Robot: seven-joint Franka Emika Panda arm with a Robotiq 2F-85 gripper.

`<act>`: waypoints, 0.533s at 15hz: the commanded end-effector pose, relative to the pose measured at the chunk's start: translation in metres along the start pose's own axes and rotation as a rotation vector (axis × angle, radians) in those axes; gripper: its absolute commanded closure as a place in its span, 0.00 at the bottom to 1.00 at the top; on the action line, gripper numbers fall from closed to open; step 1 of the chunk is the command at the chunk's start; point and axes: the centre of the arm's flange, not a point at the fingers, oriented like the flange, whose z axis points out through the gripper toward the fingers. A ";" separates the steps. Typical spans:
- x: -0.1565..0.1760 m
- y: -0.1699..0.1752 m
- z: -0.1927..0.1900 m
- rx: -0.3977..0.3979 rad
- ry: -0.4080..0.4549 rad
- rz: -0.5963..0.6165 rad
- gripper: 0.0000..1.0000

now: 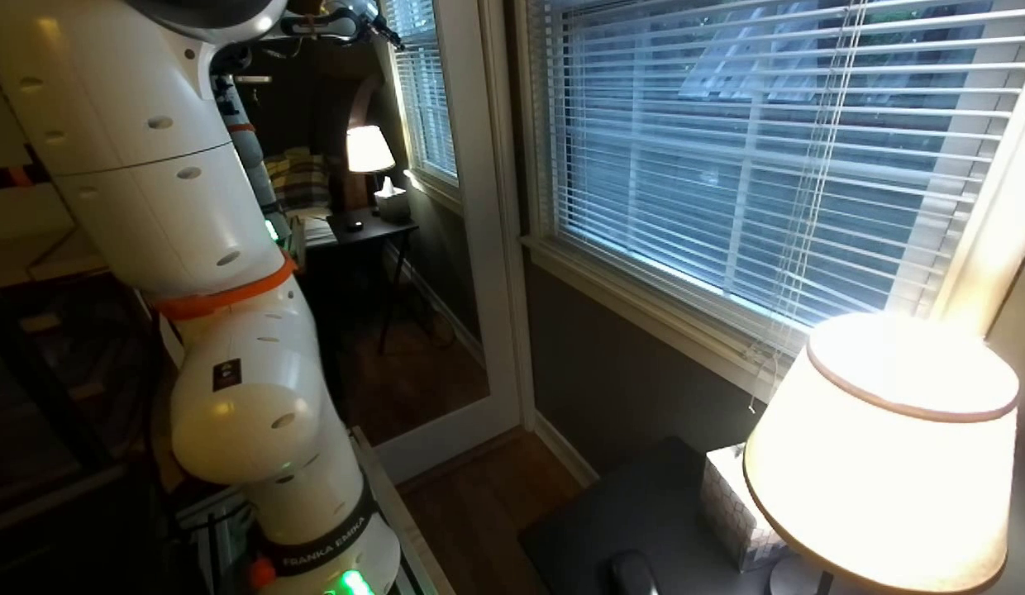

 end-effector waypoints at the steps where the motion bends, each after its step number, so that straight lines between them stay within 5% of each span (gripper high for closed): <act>1: -0.004 0.001 -0.001 0.021 -0.008 -0.011 1.00; 8: -0.005 -0.002 -0.003 0.037 -0.020 -0.028 0.96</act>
